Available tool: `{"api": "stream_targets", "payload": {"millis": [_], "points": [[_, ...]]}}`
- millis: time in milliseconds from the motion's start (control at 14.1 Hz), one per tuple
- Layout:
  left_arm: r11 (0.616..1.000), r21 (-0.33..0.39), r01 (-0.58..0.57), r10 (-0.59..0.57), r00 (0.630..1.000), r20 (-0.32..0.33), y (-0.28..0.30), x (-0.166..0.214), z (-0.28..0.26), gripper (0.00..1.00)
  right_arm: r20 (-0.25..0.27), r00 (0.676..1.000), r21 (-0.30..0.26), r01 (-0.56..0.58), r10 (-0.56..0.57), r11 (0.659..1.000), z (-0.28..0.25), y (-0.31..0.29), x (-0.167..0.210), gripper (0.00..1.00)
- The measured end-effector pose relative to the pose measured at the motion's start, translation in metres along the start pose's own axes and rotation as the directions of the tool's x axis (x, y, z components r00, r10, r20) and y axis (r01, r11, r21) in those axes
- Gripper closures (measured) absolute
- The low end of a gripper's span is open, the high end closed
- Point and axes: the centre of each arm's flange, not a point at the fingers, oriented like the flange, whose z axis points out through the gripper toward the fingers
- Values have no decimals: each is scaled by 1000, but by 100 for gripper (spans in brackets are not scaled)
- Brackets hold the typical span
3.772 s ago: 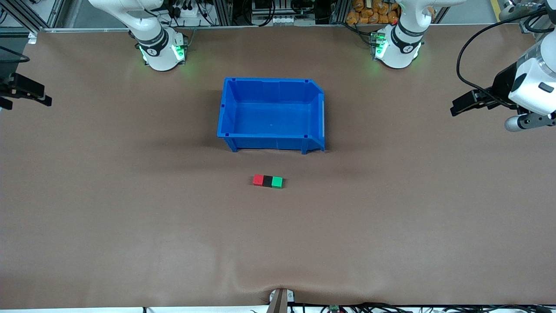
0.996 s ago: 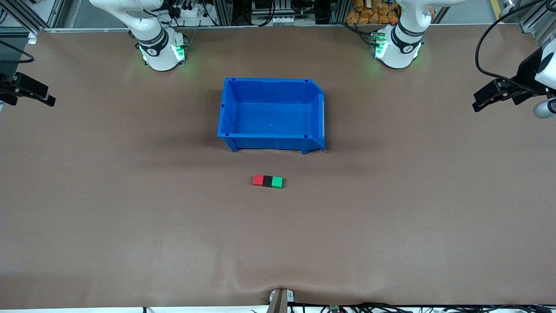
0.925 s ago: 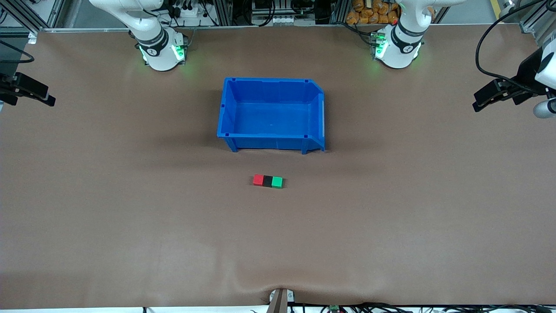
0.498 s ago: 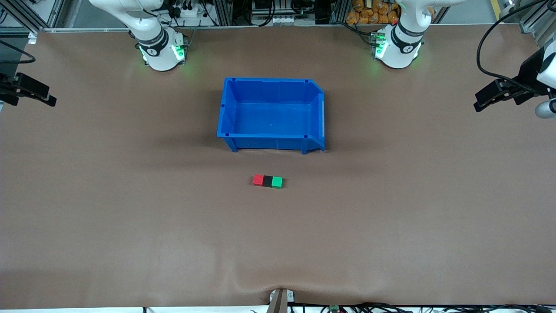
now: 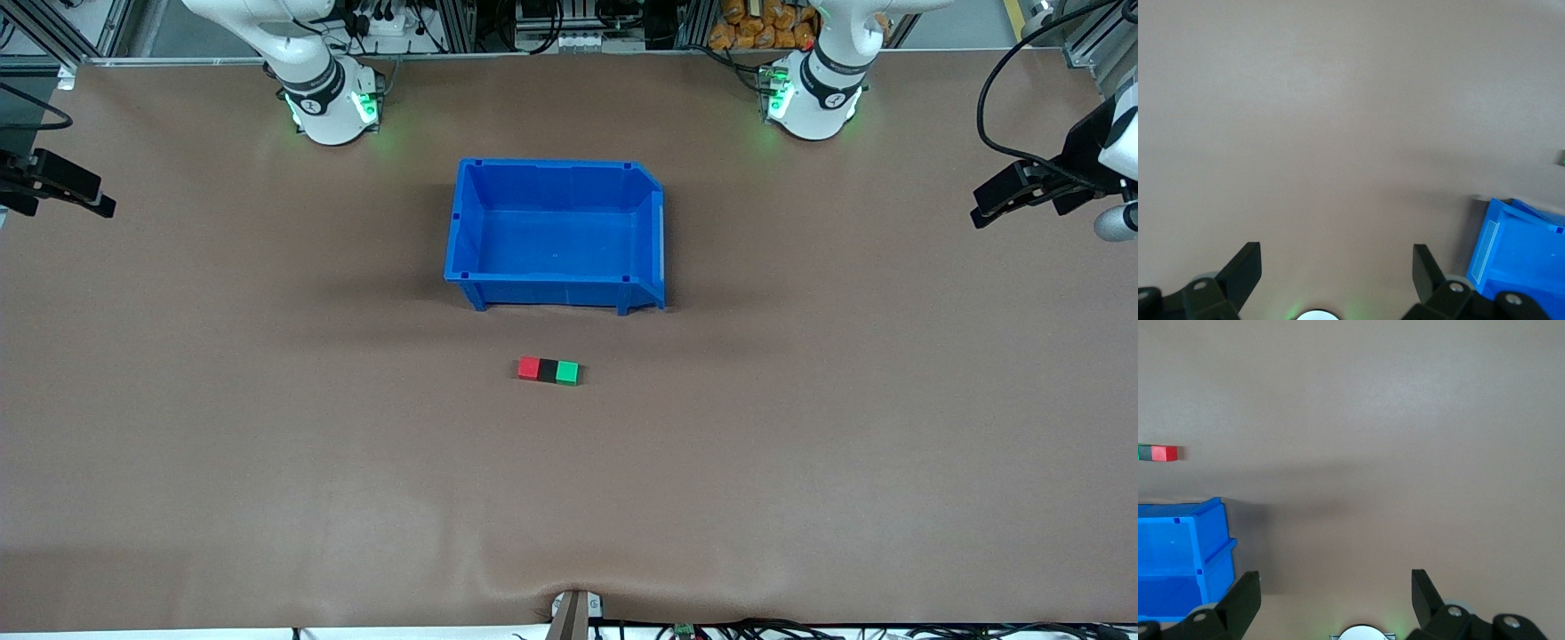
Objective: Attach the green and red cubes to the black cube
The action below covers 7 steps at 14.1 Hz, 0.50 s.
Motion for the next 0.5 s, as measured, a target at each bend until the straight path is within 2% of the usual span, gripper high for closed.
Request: {"api": "stream_targets", "payload": {"millis": [498], "points": [[1000,0,-27,27,1000,1,-2,1,1,0,1,1000,0,1,-1,1000,0,-1,0,0]]}}
